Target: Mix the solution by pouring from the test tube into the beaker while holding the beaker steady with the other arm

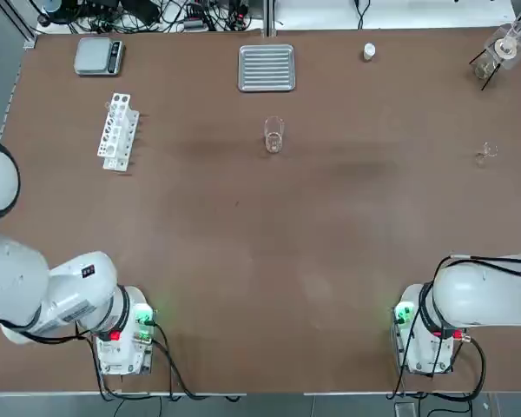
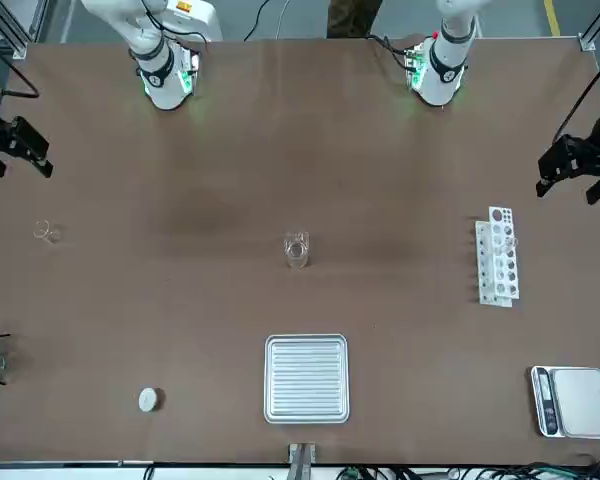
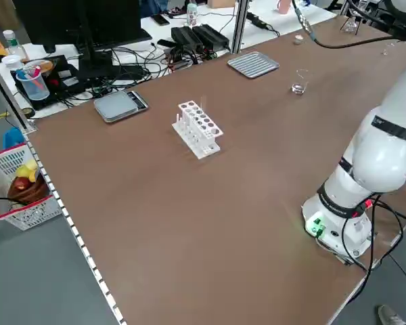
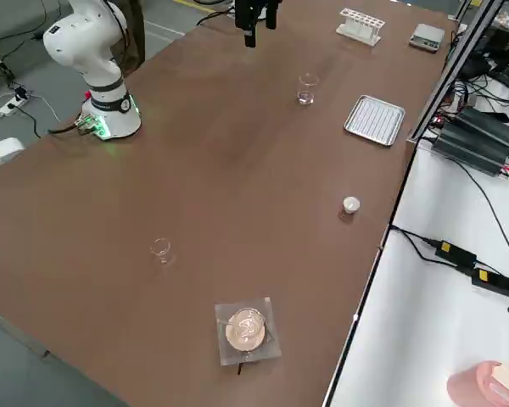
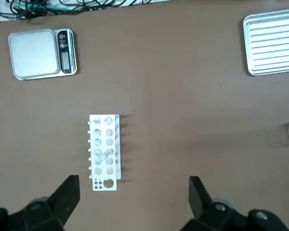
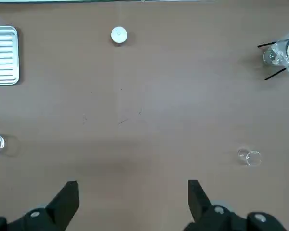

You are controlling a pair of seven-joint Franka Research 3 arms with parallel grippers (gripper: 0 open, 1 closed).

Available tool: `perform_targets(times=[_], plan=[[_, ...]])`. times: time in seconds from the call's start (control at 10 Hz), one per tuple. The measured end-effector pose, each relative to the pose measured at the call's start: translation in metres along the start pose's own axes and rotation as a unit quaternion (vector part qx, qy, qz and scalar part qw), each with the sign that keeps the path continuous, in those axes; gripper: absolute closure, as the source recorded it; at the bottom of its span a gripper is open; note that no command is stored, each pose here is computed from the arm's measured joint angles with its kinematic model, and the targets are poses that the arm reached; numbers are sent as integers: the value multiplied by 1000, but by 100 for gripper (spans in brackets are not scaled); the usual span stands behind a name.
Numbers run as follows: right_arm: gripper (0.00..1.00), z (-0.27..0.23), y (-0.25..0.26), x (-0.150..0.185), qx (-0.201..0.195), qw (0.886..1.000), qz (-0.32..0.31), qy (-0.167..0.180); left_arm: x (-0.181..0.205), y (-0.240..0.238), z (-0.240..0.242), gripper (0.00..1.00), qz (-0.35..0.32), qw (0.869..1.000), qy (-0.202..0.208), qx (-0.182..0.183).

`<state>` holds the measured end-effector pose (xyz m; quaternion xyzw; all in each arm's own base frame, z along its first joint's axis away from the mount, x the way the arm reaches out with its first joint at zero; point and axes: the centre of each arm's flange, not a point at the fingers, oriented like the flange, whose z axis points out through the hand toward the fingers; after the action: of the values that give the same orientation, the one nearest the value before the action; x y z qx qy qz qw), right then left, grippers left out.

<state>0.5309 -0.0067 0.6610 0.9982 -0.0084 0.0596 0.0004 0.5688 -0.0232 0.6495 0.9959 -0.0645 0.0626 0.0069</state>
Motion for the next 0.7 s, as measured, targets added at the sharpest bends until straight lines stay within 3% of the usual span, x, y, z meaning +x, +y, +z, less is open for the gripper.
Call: perform_targets(times=[0.7], plan=[[0,4,0,4,0,1000,1,5,-1,4,3,0,-1,1000,-19,0]])
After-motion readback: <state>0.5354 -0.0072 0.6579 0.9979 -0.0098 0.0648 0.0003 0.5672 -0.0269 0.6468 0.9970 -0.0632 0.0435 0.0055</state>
